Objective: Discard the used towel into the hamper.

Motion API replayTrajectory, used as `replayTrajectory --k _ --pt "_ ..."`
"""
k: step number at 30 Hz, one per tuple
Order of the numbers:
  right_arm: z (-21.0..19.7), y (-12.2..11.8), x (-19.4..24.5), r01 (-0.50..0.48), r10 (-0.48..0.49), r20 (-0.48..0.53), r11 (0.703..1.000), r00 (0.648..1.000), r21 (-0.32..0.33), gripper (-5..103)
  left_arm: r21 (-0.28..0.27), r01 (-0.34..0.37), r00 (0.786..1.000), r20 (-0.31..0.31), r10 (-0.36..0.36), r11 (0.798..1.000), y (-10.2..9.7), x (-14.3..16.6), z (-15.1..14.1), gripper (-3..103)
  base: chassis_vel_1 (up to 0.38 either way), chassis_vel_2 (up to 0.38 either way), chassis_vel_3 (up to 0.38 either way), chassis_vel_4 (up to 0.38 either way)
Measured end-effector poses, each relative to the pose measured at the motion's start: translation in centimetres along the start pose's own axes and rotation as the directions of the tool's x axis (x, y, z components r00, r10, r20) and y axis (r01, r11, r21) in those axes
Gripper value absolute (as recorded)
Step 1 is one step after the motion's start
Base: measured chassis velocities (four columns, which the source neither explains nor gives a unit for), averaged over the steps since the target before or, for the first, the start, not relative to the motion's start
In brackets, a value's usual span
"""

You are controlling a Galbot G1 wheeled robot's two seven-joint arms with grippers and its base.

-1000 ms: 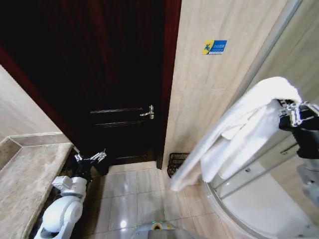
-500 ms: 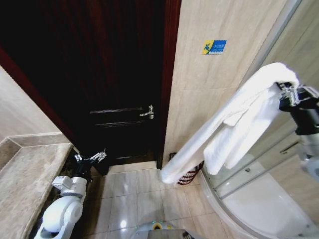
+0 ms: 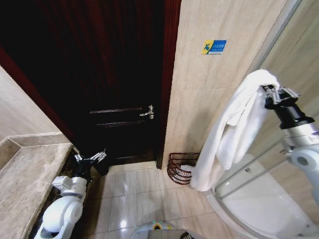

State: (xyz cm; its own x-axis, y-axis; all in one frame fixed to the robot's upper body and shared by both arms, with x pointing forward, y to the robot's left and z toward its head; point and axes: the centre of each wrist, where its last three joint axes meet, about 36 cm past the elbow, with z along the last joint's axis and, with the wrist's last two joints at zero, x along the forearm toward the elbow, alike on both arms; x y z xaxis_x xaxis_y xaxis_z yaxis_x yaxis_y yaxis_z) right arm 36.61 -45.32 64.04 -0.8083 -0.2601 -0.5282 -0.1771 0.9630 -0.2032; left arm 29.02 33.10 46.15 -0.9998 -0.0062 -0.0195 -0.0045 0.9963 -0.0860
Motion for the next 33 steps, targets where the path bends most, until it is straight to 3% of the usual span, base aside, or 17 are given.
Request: replayTrajectory --k 20,33 --pt "-0.8 -3.1 -4.0 -0.026 0.023 0.048 0.997 0.999 0.068 4 0.000 0.000 1.000 0.000 0.000 1.000 0.0 0.0 0.0 100 0.000 0.000 0.000 0.000" --pt "2.7 -4.0 -6.9 -0.007 0.006 0.004 0.997 1.000 0.077 4 0.000 0.000 1.000 0.000 0.000 1.000 0.0 0.0 0.0 100 0.000 0.000 0.000 0.000"
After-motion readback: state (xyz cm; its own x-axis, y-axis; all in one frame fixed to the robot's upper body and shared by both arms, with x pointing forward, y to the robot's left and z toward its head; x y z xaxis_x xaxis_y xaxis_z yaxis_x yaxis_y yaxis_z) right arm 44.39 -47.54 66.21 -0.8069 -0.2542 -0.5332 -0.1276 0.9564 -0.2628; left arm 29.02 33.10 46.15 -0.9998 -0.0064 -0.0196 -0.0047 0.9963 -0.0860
